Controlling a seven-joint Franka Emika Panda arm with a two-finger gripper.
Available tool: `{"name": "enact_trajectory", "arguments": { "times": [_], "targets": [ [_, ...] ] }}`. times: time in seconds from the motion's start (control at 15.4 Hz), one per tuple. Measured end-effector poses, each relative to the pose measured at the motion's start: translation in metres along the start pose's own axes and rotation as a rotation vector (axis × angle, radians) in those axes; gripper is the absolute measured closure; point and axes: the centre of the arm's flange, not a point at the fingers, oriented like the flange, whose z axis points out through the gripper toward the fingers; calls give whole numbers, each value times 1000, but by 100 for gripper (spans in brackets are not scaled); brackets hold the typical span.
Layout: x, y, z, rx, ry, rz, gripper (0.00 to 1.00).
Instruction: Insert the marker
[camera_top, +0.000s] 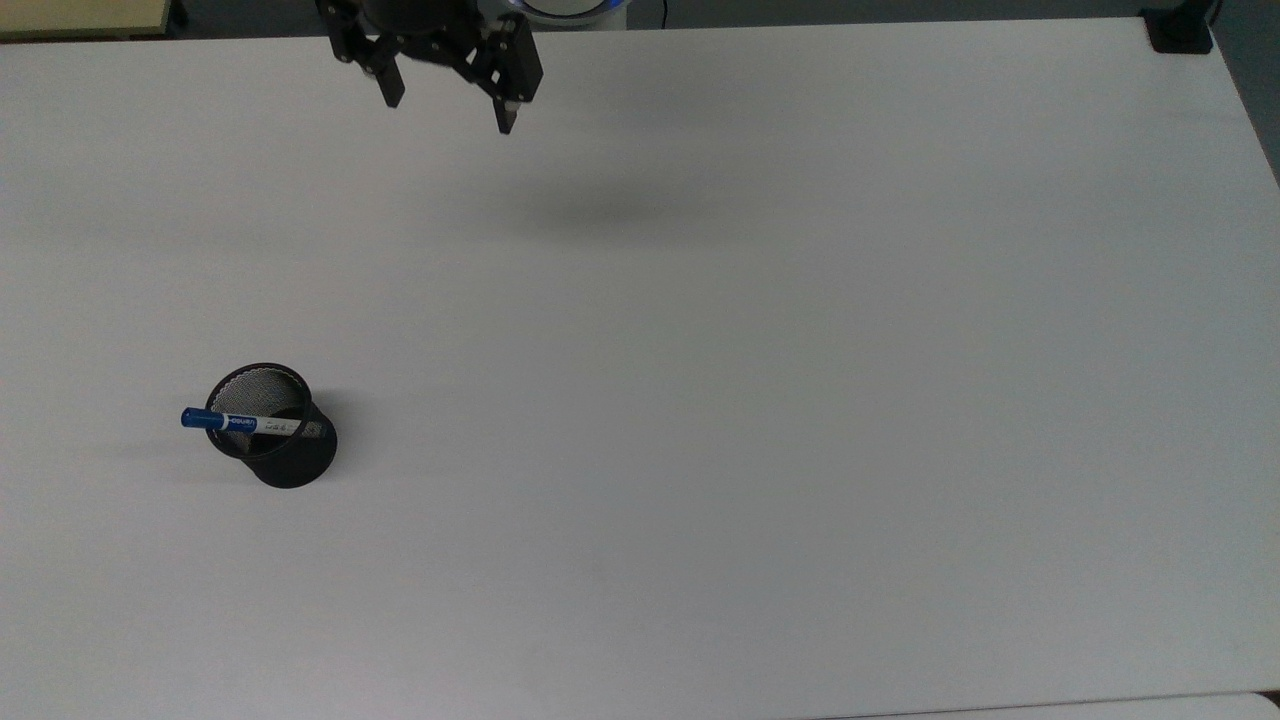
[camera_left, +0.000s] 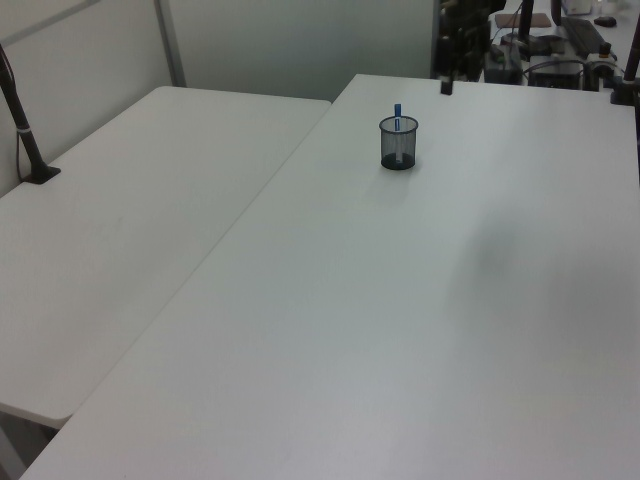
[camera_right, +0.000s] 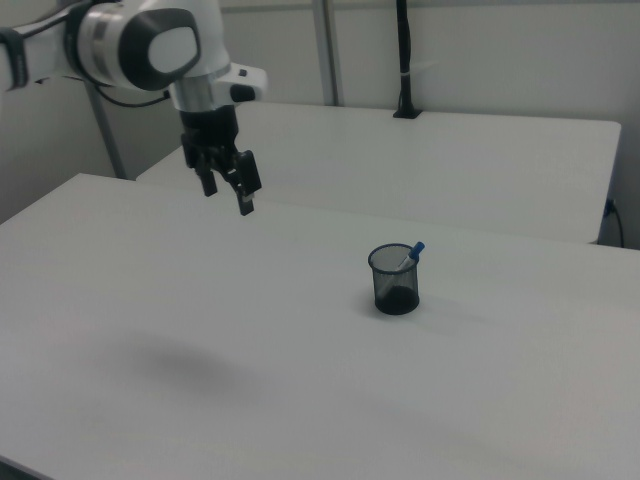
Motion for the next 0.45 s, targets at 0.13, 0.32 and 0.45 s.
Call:
{"name": "enact_trajectory", "arguments": {
  "times": [0.13, 0.32, 0.45],
  "targets": [
    [-11, 5, -5, 4, 2, -25, 0],
    [-11, 12, -6, 12, 1, -25, 0],
    [-11, 14, -6, 12, 1, -22, 0]
  ]
}}
